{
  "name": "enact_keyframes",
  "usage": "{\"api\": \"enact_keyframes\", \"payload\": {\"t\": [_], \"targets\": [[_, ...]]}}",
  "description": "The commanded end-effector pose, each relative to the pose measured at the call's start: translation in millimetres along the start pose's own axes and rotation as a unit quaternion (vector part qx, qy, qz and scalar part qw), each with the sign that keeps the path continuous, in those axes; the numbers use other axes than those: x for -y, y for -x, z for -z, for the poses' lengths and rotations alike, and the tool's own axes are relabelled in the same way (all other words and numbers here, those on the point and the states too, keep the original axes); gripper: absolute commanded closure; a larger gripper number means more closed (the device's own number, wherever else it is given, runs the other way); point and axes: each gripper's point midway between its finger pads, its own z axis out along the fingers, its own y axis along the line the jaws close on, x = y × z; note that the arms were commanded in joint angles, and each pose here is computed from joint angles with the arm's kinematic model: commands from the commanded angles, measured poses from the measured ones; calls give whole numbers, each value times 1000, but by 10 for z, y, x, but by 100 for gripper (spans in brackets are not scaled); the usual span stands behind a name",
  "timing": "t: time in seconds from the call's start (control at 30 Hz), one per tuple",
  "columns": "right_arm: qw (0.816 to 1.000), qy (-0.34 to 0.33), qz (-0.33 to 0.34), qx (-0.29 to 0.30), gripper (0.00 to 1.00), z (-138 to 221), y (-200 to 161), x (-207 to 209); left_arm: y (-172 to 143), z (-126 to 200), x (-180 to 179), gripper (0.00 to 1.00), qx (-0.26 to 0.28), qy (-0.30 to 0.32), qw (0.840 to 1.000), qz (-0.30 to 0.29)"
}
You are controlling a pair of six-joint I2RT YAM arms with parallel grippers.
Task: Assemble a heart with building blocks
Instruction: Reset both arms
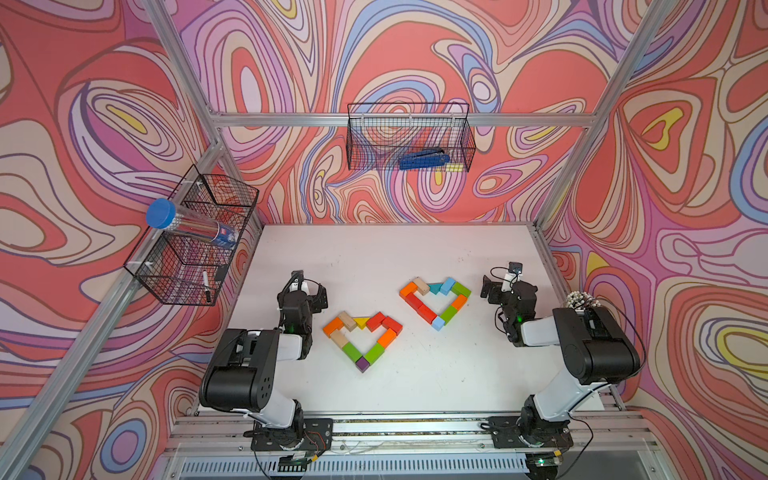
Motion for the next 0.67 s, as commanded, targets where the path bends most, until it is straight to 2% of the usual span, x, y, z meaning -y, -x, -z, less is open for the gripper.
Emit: {"api": "enact_keyframes", "payload": {"t": [0.0, 0.17, 0.33, 0.63], "targets": [[999, -33, -15, 20, 2, 41, 44, 130, -49, 4, -2, 0, -12, -4, 1000, -2], [999, -34, -16, 22, 2, 43, 50, 132, -49, 1, 9, 0, -12, -7, 1000, -3], [1000, -4, -2, 25, 2, 49, 49, 29, -42, -4, 8, 0, -8, -7, 1000, -2], [1000, -15, -6, 15, 2, 21, 38, 63, -51, 1, 13, 0, -10, -10, 1000, -2]]}}
